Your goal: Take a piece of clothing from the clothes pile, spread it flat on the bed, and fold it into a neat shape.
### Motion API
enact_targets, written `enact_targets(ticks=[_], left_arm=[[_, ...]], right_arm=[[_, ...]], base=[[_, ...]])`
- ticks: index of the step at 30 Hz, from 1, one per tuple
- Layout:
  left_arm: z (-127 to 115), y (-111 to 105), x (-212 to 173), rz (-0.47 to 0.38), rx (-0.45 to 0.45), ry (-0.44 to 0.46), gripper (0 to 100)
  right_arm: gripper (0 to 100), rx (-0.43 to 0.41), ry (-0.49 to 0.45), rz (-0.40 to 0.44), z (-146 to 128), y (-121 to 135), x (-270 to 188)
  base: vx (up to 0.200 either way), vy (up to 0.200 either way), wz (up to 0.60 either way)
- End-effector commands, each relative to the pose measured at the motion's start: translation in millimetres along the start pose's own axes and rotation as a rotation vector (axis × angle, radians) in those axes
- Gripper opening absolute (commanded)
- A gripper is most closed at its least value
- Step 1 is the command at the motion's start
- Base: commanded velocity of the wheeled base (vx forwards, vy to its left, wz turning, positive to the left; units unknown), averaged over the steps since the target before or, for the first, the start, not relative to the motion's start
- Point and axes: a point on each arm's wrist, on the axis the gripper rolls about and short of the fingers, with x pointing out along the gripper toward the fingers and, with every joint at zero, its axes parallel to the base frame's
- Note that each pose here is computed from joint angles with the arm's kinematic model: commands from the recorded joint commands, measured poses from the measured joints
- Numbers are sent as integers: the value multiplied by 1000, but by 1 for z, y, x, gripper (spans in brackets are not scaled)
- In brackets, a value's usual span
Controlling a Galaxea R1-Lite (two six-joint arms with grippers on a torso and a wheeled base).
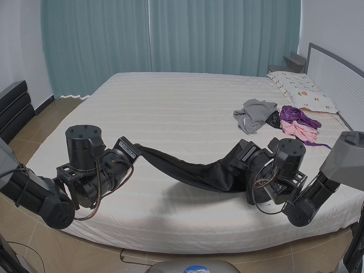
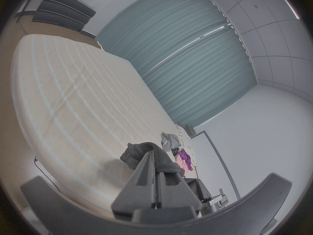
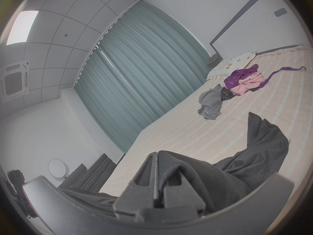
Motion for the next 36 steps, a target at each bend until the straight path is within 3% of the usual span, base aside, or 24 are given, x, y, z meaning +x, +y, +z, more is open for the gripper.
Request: enact_targets(ticks=[1, 10, 20, 25, 30, 34, 36], left_arm=[[7, -5, -17, -25, -5, -13, 0], [7, 4, -17, 7, -5, -8, 0], [1, 14, -50, 19, 13, 23, 0], [7, 13, -72, -11, 66, 3, 0], [18, 4, -92, -69, 91, -43, 0], [30, -8, -110, -99, 102, -63, 0], [42, -21, -114, -113, 101, -89, 0]], right_arm=[[0, 6, -17, 3, 4, -1, -1], [0, 7, -39, 17, 19, 3, -7], [0, 0, 10, 31, 35, 1, -69], [0, 26, -42, 95, 61, 11, -103], [0, 52, -81, 161, 78, 21, -125], [0, 61, -140, 189, 98, 29, -134], [0, 67, -206, 224, 124, 40, -136]], base=[[0, 0, 0], [0, 0, 0], [-200, 0, 0], [-200, 0, 0], [0, 0, 0], [0, 0, 0], [0, 0, 0]])
